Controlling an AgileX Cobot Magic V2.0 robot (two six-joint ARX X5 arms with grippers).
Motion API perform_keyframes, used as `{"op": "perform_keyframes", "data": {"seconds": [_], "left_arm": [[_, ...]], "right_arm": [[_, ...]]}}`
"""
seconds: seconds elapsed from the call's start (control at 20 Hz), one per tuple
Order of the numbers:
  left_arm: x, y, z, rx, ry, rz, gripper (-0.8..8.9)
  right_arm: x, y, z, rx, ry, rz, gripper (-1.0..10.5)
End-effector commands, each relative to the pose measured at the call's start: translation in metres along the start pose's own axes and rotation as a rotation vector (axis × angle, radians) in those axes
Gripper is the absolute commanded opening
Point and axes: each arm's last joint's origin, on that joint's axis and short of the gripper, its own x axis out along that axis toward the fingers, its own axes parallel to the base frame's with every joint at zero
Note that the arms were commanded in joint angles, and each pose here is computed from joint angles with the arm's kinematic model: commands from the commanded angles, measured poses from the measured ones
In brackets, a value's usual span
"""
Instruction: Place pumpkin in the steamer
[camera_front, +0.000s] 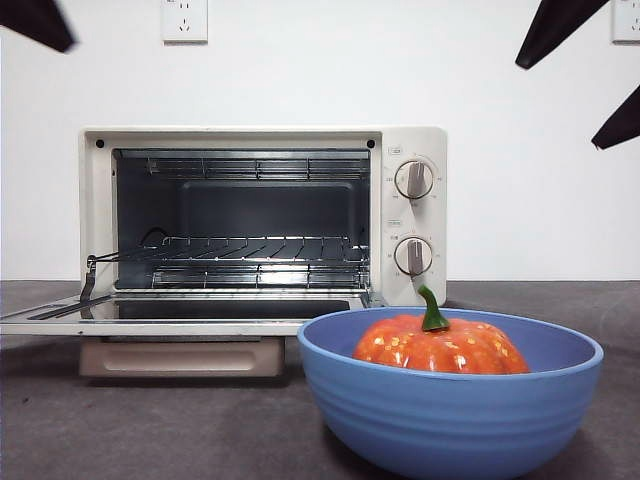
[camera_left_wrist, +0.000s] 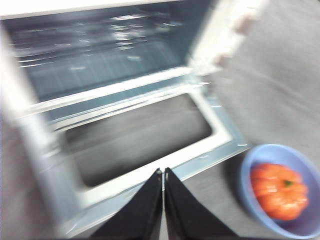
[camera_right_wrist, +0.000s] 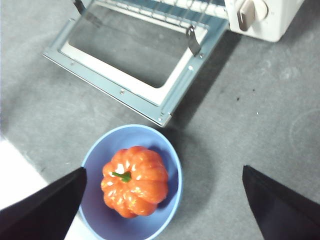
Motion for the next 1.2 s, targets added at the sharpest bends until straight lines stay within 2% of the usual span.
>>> {"op": "perform_keyframes", "data": {"seconds": [0.05, 0.2, 0.45, 0.75, 0.95, 1.2], "left_arm": [[-0.020, 0.000, -0.009, -0.002, -0.063, 0.035, 0.16], [-0.046, -0.004, -0.023, 0.008, -0.135, 0.045, 0.15], [-0.063, -0.007, -0.037, 0.016, -0.130, 0.043, 0.15], [-0.060, -0.010, -0.040, 0.015, -0.075, -0.083, 0.15], [-0.061, -0.014, -0.043, 0.022, -0.037, -0.224, 0.15], [-0.061, -0.015, -0.047, 0.023, -0.002, -0.250, 0.15]], "right_arm": [[0.004, -0.001, 0.002, 0.010, 0.013, -0.001, 4.9], [0.008, -0.003, 0.002, 0.020, 0.029, -0.002, 4.9], [0.027, -0.009, -0.018, 0.070, 0.087, 0.011, 4.7], [0.048, -0.006, -0.035, 0.099, 0.125, 0.046, 4.2], [0.059, -0.004, -0.043, 0.099, 0.142, -0.016, 3.5], [0.076, -0.004, -0.052, 0.115, 0.155, -0.080, 2.7]]}}
